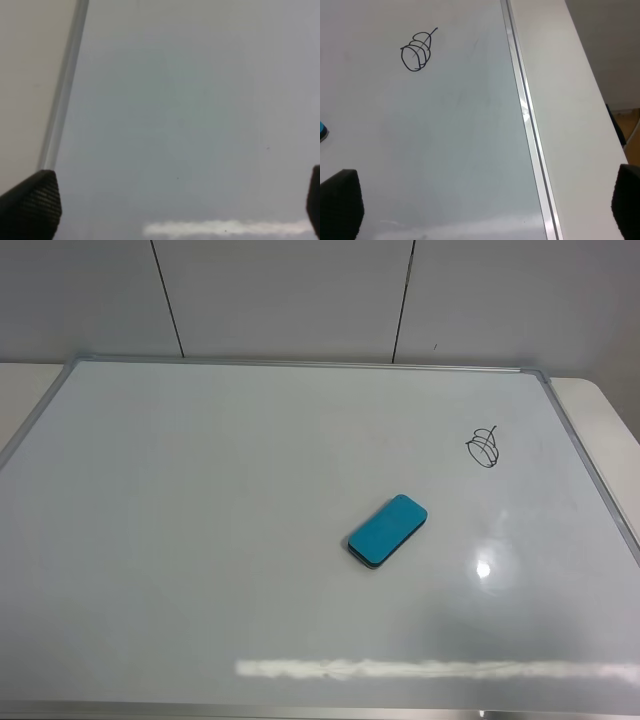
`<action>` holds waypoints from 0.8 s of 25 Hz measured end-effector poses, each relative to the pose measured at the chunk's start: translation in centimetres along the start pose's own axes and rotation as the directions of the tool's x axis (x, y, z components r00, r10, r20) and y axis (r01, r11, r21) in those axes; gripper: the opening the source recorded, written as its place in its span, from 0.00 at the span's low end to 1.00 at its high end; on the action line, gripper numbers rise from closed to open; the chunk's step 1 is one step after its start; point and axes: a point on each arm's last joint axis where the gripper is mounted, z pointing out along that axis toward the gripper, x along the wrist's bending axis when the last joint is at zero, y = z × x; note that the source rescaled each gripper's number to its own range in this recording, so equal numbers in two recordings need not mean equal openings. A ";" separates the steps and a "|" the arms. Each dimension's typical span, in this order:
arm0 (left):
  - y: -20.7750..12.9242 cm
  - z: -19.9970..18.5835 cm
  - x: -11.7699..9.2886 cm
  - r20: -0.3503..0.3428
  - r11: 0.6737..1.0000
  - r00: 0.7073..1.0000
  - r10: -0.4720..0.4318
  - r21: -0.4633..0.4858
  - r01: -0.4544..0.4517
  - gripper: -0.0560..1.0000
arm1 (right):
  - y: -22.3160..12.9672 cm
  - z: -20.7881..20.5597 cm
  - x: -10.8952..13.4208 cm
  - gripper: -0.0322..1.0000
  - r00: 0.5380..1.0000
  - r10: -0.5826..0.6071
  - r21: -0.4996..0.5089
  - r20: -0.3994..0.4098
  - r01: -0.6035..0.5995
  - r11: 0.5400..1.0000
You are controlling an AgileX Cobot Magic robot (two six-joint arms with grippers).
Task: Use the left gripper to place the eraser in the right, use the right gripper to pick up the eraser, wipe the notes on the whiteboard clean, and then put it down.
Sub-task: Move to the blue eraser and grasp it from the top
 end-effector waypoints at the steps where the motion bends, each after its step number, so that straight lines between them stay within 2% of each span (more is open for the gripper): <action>1: 0.0 0.0 0.0 0.001 1.000 1.000 0.001 0.000 -0.001 1.00 | 0.0 0.0 0.0 1.00 1.000 0.000 0.000 0.000 0.000 1.000; 20: 0.0 0.0 0.0 0.001 1.000 1.000 -0.002 0.000 0.002 1.00 | 0.0 0.0 0.0 1.00 1.000 0.000 0.000 0.000 0.000 1.000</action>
